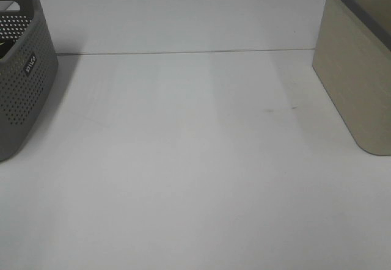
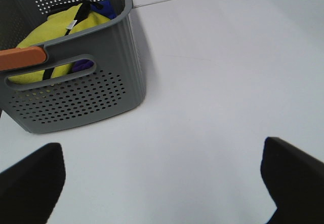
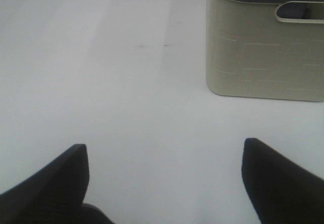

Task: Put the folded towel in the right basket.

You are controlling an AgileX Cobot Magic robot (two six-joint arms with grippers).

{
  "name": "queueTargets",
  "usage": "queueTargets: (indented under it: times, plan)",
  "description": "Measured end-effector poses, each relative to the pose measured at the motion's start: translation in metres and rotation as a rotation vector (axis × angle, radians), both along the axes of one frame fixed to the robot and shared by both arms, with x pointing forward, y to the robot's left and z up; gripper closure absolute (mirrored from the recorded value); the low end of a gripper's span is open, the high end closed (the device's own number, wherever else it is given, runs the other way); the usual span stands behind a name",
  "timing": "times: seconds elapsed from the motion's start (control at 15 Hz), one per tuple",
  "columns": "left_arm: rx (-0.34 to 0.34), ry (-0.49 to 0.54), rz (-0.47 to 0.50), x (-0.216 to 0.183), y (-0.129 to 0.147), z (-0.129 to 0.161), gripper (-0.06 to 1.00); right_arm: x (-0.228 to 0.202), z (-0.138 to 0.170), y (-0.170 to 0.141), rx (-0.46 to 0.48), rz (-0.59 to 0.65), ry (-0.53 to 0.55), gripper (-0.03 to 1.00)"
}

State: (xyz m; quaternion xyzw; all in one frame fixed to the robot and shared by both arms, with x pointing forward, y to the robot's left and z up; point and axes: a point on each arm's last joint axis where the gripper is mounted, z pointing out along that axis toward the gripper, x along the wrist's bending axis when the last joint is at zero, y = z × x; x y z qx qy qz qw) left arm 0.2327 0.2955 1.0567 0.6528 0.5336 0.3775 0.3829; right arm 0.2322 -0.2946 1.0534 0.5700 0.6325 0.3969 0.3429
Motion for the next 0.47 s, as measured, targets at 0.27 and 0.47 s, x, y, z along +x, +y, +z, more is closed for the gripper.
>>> queueTargets:
  times: [0.27,0.47]
  plan:
    - [0.0,0.0,0.0,0.0,0.0,0.0,-0.04,0.0,0.0,0.0,0.0,0.0,0.0,0.2]
    - [0.0,0.0,0.0,0.0,0.0,0.0,-0.04,0.0,0.0,0.0,0.0,0.0,0.0,0.2]
